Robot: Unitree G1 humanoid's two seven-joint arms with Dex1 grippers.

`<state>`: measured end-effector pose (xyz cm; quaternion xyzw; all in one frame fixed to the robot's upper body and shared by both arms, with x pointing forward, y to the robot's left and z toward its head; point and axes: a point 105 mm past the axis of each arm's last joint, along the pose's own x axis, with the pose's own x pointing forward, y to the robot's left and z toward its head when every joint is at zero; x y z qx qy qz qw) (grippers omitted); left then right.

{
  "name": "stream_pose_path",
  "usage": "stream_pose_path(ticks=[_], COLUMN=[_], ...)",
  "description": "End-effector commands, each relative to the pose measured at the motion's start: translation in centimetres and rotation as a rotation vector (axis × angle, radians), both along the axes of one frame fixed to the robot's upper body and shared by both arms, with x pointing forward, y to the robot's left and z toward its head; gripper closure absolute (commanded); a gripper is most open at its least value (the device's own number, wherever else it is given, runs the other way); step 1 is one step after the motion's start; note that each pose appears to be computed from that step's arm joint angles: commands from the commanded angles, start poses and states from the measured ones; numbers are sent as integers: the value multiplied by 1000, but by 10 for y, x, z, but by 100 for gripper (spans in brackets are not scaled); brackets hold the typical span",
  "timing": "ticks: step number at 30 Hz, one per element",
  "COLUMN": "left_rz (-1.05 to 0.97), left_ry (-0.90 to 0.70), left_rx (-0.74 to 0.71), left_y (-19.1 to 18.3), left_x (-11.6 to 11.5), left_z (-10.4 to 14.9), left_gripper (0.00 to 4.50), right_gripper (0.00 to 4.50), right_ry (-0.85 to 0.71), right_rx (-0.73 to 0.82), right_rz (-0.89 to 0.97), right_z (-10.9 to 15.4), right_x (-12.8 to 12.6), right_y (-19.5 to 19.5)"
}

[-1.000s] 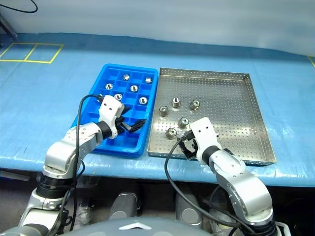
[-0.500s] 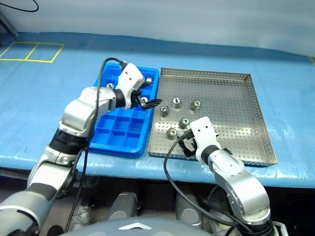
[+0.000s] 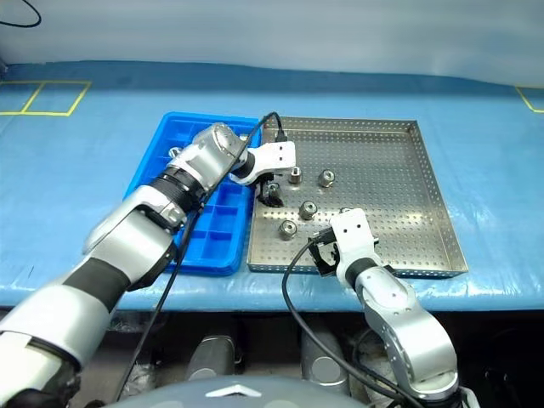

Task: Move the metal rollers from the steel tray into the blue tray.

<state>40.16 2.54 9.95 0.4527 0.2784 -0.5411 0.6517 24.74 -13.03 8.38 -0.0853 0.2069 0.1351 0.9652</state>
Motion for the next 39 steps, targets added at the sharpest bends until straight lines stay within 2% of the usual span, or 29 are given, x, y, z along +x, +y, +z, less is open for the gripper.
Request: stream_pose_path(ticks=[1,9,12,19,24,31,35,39], left_rz=[-24,-7,6,21,64,230,341,562], left_ry=[-59,-89,-90,-87,-119,-203,-305,-416], left_rx=[74,183,178,128,11,-370,-576,-713], left_y=[2,12,12,10,7,5,23,59], left_x=[7,11,12,13,20,36,32,19], left_z=[7,0,-3,1,17,61,84,84], left_gripper=[0,0,56,277,279,279,279,279], right_gripper=[2,2,0,0,0,0,0,0], right_ry=[-71,-73,-75,-81,-81,-72,-67,-59], right_rx=[8,21,20,17,16,13,14,16], right_rz=[-20,-50,-52,-55,-44,-26,-2,31], right_z=[14,11,11,11,12,12,12,11], right_x=[0,-2,-1,0,2,4,5,7], right_y=[0,0,0,-1,0,2,6,11])
